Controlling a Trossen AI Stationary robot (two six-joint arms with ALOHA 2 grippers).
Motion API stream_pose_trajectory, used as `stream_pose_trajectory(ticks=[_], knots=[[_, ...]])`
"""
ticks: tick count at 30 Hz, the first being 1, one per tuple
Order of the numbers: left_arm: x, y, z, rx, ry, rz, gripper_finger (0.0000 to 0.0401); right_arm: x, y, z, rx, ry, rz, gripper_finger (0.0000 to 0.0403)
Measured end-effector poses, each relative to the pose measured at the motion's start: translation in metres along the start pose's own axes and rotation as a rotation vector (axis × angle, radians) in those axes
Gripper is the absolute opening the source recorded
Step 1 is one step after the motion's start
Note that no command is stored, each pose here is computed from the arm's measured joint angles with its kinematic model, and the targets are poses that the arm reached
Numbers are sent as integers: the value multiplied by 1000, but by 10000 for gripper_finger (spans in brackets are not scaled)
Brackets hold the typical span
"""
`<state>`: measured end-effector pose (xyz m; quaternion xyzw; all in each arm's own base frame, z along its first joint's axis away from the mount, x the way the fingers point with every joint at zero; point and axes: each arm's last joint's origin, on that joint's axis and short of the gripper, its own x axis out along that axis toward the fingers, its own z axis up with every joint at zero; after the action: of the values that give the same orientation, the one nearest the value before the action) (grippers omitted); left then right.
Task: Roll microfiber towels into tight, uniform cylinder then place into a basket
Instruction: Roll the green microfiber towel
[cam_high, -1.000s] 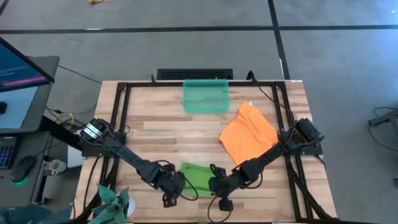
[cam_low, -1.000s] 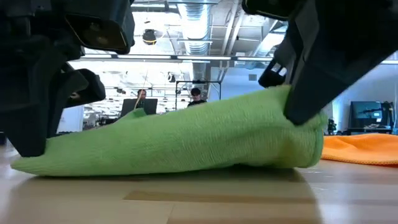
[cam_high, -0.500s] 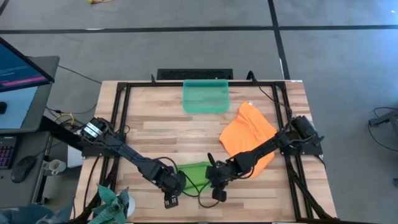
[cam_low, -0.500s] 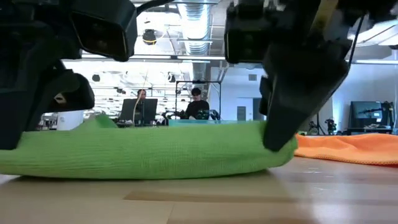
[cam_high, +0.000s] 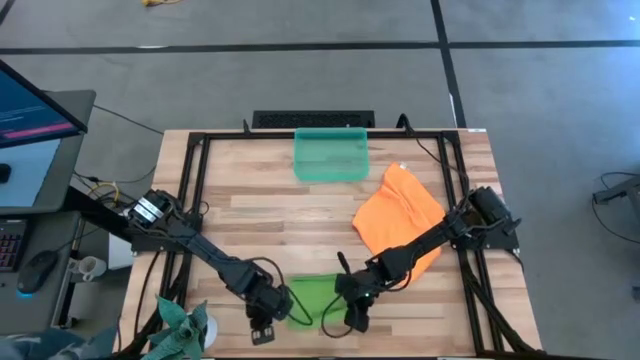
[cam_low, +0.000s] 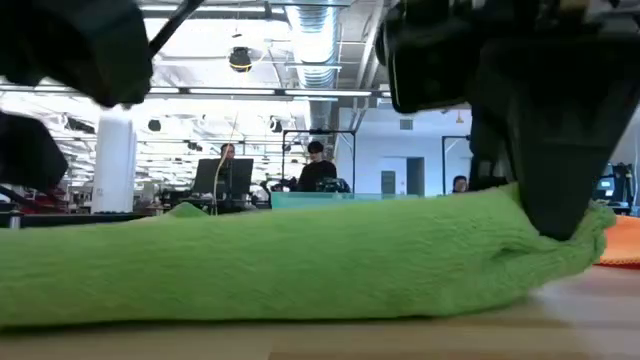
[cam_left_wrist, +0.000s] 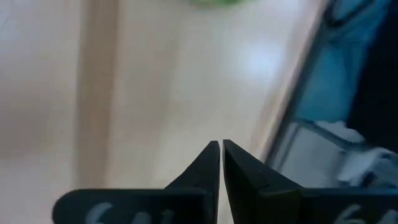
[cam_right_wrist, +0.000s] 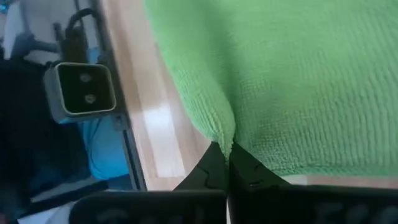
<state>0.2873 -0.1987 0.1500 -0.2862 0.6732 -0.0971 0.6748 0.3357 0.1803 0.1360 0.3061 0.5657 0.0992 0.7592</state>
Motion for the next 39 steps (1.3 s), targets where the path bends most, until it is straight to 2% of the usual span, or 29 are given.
stream_pose_trajectory(ticks=[4, 8, 14, 21, 24, 28, 35, 39], knots=[[-1, 4, 3, -61, -13, 15, 11, -4, -14, 5, 79, 1, -75, 6], [-1, 0, 1, -4, -44, 38, 11, -6, -19, 10, 107, -8, -81, 6], [0, -17, -6, 242, -207, 178, 11, -8, -25, 15, 133, -13, -94, 7], [0, -54, -26, 629, -407, 329, 11, -9, -25, 18, 161, -27, -87, 8], [1, -57, -28, 703, -473, 389, 11, -9, -25, 18, 161, -28, -86, 8], [3, -44, -14, 689, -497, 368, 11, -9, -25, 18, 170, -29, -85, 8], [22, -38, 12, 710, -468, 173, 11, -9, -25, 18, 169, -29, -85, 8], [23, -36, 14, 690, -465, 170, 11, -9, -25, 18, 161, -29, -84, 8]])
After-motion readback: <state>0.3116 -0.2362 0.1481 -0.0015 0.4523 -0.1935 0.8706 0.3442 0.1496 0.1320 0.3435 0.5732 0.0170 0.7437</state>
